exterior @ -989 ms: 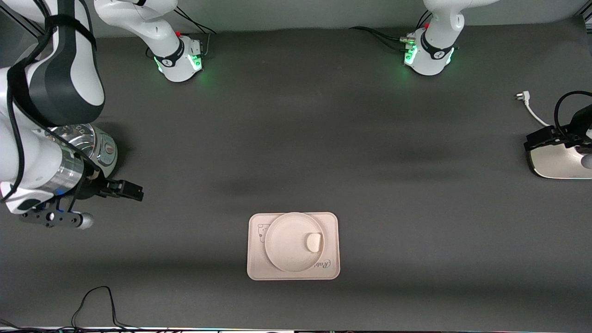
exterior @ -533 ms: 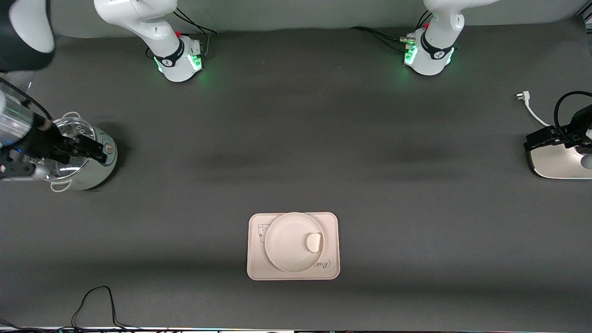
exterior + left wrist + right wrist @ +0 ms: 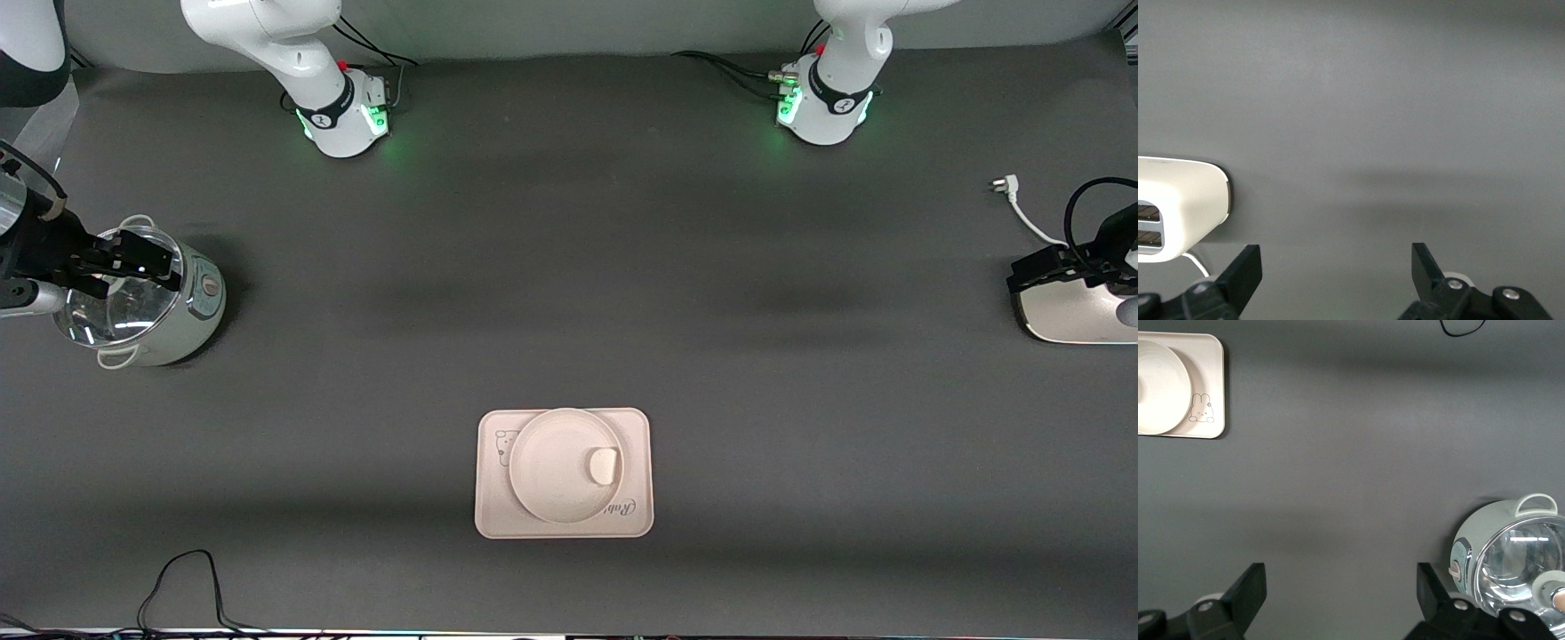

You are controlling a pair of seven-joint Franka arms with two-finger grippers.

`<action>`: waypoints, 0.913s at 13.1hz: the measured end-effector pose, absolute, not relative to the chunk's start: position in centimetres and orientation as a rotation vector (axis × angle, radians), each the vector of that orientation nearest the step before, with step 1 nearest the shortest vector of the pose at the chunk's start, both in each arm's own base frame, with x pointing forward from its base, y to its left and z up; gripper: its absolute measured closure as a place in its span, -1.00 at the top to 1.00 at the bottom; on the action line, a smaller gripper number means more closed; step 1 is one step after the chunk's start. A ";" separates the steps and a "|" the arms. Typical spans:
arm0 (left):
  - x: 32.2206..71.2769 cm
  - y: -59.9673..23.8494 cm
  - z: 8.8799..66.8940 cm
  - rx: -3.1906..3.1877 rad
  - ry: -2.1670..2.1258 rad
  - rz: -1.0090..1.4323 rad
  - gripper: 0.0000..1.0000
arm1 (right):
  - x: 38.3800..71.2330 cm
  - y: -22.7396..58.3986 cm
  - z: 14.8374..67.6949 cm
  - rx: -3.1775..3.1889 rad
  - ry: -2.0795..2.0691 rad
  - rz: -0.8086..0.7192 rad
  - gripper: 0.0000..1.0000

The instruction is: Place bun in plate and plate on tray

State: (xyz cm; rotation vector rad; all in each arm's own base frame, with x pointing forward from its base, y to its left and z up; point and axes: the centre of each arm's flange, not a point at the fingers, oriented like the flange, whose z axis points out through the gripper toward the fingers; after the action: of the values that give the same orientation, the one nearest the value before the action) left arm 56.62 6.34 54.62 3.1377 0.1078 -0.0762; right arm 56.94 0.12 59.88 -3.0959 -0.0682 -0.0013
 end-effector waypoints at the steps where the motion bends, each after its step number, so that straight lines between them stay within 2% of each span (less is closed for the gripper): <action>1: 56.7 6.3 54.7 3.138 0.108 -0.067 1.00 | 56.9 0.1 59.7 -3.096 -0.068 0.005 1.00; 12: 57.4 6.5 55.3 3.146 0.105 0.043 1.00 | 57.2 -1.0 60.5 -3.107 -0.042 -0.023 1.00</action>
State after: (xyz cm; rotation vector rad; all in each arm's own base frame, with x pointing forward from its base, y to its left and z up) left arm 57.37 6.45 55.26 3.1458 0.1046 0.0431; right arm 57.21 -0.96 60.49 -3.1066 -0.0416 -0.0233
